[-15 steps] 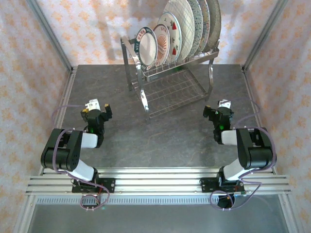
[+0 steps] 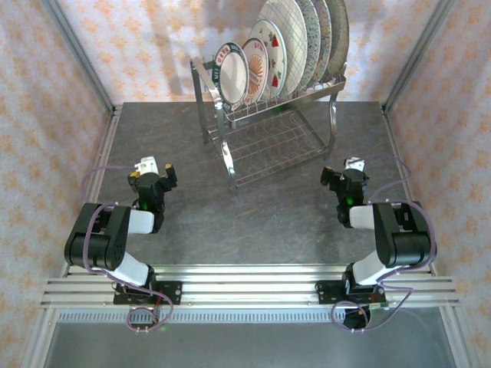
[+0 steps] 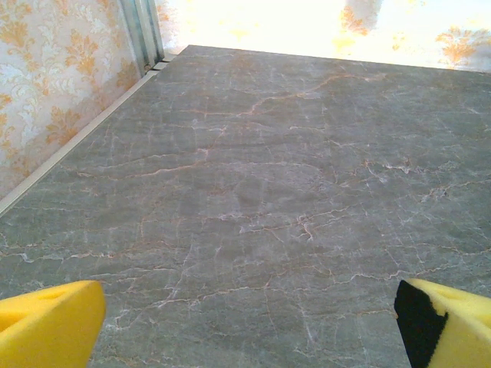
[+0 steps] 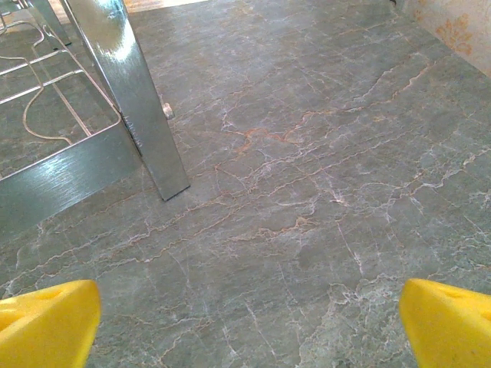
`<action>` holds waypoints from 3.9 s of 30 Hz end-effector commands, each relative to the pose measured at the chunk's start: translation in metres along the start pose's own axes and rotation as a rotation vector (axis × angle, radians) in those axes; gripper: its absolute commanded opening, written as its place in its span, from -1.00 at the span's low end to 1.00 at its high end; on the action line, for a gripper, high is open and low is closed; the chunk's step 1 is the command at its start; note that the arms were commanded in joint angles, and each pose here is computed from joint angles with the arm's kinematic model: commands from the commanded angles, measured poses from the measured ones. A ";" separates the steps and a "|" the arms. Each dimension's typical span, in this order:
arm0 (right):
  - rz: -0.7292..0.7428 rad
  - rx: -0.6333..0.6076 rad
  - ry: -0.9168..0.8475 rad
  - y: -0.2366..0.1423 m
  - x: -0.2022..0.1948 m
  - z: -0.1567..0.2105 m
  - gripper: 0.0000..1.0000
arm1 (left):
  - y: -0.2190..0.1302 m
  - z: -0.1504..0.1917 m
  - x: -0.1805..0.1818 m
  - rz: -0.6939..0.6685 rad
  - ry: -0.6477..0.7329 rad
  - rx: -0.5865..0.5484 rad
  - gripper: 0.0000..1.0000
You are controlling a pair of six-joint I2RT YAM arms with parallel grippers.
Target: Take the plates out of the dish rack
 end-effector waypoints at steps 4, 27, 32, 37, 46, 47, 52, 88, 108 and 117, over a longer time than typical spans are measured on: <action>0.021 -0.037 0.021 0.000 -0.002 -0.012 0.98 | 0.001 -0.004 0.002 -0.020 0.023 -0.008 0.99; 0.037 -0.127 0.050 -0.027 -0.008 -0.030 0.98 | -0.025 -0.019 0.008 -0.070 0.013 -0.115 0.99; 0.078 -0.213 0.055 -0.054 -0.011 -0.054 0.99 | -0.049 -0.049 0.014 -0.118 0.012 -0.159 0.99; 0.189 -0.359 0.077 -0.096 -0.022 -0.107 0.99 | -0.073 -0.105 0.016 -0.140 -0.030 -0.247 0.99; 0.410 -0.537 0.332 -0.228 -0.042 -0.278 0.99 | -0.142 -0.250 0.030 -0.215 -0.206 -0.413 0.99; 0.387 -0.495 0.384 -0.236 -0.040 -0.293 0.99 | -0.150 -0.264 0.031 -0.194 -0.257 -0.376 0.99; 0.182 -0.401 0.593 -0.251 -0.020 -0.330 0.99 | -0.178 -0.297 0.021 0.062 -0.451 -0.268 0.99; -0.556 -0.297 -0.203 -0.172 0.121 -0.403 0.40 | -0.264 -0.368 -0.077 0.960 -0.471 -0.098 0.98; -0.582 -0.237 -0.250 -0.107 0.141 -0.401 0.16 | -0.271 -0.385 -0.081 1.029 -0.517 -0.149 0.98; -0.581 -0.214 -0.256 -0.088 0.155 -0.395 -0.01 | -0.271 -0.385 -0.081 1.031 -0.520 -0.149 0.98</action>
Point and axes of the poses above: each hand's point on the last joint's axis, 136 mm out from that joint toward the fingers, its own y axis out along the fingers, its own x axis along the line the jaws close on, z = x × y, the point moved 4 cm from there along -y, back along the fingers, and after that the axes turned 5 degrees about y, right-handed, at the moved point
